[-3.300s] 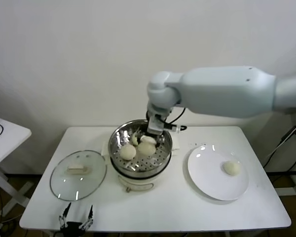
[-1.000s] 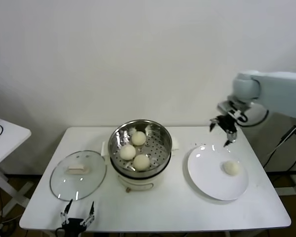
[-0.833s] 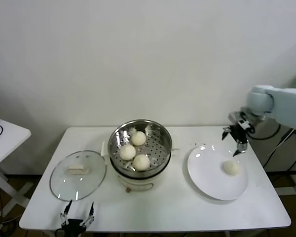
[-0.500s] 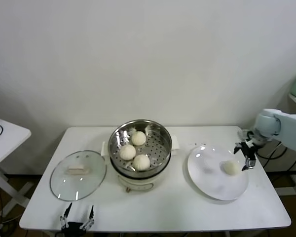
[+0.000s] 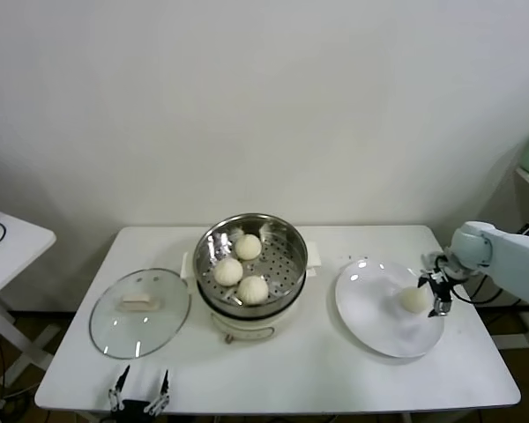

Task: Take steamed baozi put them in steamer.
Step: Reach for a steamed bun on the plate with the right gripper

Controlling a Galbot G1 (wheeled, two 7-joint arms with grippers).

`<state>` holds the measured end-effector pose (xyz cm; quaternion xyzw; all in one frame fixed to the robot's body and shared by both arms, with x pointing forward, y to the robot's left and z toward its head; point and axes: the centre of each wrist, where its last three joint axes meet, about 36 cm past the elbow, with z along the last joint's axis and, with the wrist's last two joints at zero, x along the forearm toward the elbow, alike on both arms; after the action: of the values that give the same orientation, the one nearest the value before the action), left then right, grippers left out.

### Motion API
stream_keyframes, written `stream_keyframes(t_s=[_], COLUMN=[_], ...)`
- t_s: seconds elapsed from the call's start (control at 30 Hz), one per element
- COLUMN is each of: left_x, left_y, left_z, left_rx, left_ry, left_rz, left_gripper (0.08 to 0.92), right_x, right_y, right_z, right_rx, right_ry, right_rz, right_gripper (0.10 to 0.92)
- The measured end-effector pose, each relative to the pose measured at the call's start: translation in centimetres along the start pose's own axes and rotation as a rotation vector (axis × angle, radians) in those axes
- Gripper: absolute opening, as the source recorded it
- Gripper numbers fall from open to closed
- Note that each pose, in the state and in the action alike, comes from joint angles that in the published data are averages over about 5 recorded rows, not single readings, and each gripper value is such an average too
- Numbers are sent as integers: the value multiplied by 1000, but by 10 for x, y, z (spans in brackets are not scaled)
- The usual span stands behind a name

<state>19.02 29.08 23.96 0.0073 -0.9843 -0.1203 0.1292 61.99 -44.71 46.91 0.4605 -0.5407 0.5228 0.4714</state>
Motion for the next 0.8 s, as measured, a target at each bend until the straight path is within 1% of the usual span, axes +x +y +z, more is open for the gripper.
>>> stream_keyframes(t_s=[0.33,0.43,0.53,0.7,0.8], left_x=[-3,-3,-3,-3,-3], left_y=[-1,-1,-1,-2,-2], left_z=[0,0,0,1,1], left_rx=[-1,-1,-1,-2,-2], left_ry=[-3,-2,-1,1,0], left_rz=[3,4,4,4,4], left_gripper=[823,823,823,823,823], right_x=[-9,-11,-11,-10,-5], right_y=[3,2,2,1,0], right_z=[2,1,1,0,-1], right_rx=[-6,-10,-9,-7,-6], right_ry=[-12,-14,-15,-15,-17], right_rz=[10,14,17,21,23], right_gripper=[823,804,739,598,554])
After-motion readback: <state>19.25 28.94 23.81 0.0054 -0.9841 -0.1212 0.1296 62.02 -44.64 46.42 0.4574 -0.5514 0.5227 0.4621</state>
